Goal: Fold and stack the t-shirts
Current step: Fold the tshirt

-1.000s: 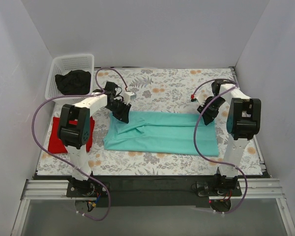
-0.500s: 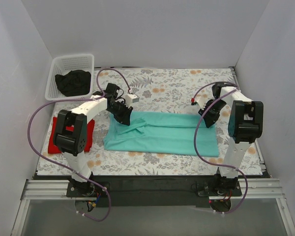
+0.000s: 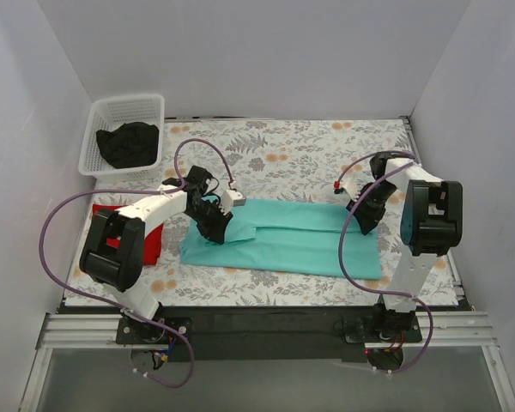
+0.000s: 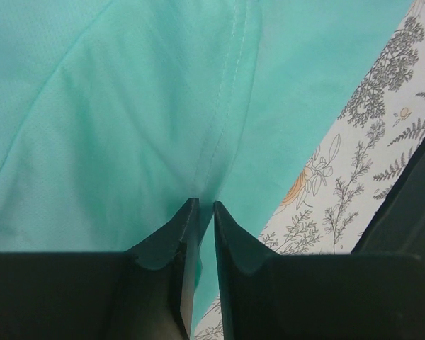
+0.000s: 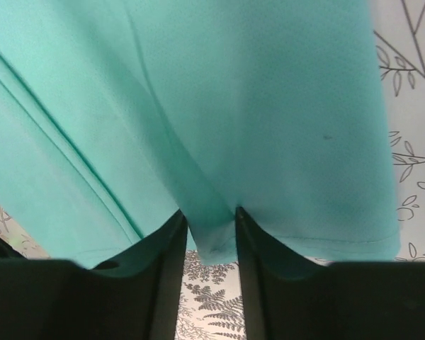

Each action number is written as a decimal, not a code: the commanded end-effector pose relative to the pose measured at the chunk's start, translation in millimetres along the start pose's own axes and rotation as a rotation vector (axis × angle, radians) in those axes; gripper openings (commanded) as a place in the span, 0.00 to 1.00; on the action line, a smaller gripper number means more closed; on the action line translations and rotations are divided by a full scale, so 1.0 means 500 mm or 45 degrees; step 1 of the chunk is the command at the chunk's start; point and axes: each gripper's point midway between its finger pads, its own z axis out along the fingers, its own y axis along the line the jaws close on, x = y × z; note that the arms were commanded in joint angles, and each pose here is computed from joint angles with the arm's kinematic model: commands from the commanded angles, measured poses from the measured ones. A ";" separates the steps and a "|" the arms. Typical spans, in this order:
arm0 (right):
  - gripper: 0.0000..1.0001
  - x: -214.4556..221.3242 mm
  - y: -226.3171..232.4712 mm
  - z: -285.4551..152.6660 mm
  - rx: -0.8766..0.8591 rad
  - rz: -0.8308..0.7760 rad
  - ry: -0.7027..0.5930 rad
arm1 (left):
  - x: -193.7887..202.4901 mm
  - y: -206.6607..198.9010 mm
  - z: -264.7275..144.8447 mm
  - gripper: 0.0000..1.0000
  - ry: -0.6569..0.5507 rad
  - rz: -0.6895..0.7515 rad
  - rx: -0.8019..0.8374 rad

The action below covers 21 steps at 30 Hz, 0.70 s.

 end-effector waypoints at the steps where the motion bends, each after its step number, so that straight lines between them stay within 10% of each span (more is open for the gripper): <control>1: 0.43 0.011 0.020 -0.027 0.008 -0.102 0.025 | 0.011 0.010 -0.016 0.15 0.014 0.070 -0.072; 11: 0.46 -0.075 0.023 -0.109 0.003 -0.088 -0.166 | -0.069 0.001 -0.065 0.25 -0.181 -0.011 -0.155; 21: 0.35 -0.125 -0.017 -0.063 -0.034 -0.018 -0.127 | 0.029 0.039 -0.014 0.21 0.024 -0.229 -0.265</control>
